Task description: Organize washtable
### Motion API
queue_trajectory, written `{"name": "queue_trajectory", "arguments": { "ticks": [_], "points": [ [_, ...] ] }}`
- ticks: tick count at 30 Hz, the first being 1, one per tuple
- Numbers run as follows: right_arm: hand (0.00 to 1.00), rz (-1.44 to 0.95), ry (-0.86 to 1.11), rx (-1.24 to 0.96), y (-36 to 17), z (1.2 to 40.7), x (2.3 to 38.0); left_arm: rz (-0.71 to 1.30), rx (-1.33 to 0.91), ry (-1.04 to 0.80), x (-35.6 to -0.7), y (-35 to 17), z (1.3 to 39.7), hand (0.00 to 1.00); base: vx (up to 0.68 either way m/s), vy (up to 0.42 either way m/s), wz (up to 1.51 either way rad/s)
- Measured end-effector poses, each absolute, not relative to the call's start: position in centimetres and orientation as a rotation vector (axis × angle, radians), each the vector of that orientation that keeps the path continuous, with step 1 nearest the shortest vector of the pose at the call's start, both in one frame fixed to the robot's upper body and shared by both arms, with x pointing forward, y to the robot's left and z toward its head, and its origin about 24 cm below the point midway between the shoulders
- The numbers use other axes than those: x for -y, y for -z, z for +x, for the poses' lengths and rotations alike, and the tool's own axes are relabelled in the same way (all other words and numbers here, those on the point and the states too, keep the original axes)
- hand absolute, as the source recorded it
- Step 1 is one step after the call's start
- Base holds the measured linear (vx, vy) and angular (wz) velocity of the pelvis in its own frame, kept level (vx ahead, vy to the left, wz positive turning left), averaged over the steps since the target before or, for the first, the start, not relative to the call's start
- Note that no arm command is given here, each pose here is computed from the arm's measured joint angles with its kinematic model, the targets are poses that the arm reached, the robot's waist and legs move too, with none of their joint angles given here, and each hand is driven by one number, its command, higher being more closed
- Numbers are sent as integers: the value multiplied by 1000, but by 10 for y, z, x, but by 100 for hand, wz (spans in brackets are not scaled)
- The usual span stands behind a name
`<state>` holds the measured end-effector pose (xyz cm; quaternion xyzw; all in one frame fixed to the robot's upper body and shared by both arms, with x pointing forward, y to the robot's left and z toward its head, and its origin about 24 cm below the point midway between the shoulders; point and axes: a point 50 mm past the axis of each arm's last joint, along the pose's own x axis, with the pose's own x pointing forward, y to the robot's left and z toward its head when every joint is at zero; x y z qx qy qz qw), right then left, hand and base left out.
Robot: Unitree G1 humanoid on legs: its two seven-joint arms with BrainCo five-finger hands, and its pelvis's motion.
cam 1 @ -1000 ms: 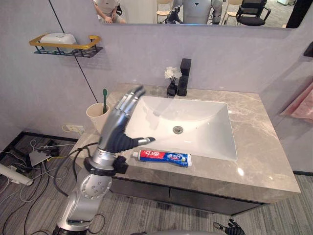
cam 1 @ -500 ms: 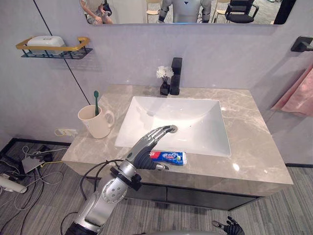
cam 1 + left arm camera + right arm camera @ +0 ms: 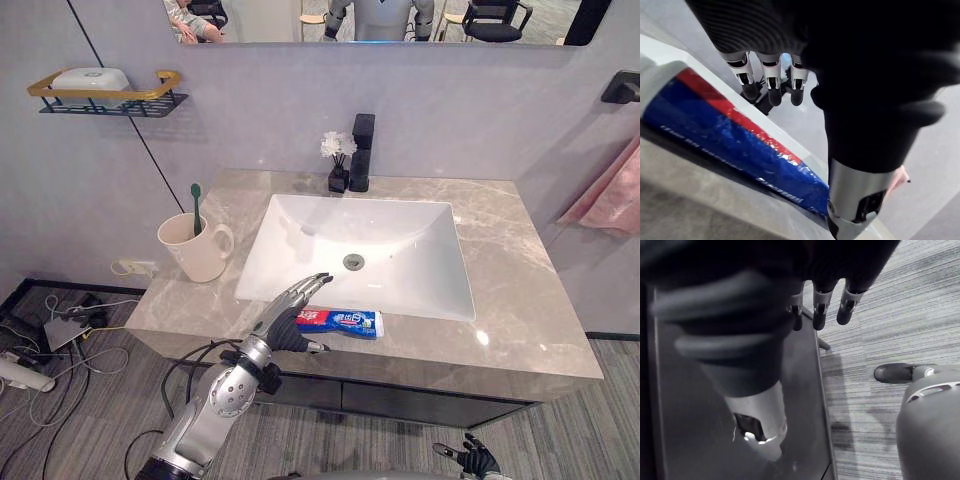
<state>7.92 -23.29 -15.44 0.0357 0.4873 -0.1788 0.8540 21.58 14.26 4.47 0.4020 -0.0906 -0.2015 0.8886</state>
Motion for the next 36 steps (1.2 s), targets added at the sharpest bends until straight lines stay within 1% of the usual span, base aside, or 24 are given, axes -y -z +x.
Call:
{"name": "queue_trajectory", "arguments": {
  "ticks": [16,23,24,31,36],
  "points": [
    [0,53,364,-1033,154,81,234,869,110,317,-168,-39,223,0,-7,2,-3],
    [0,52,363,-1034,154,80,234,922,120,291,-172,-41,224,0,-3,5,-3],
    [0,51,363,-1034,154,80,234,928,115,287,-173,-40,224,100,0,0,0],
    [0,52,361,-1029,153,81,234,973,88,287,-178,-35,225,100,-13,-1,-1],
    [0,51,361,-1020,152,83,235,1002,103,265,-180,-41,237,100,-9,5,-6]
  ]
}}
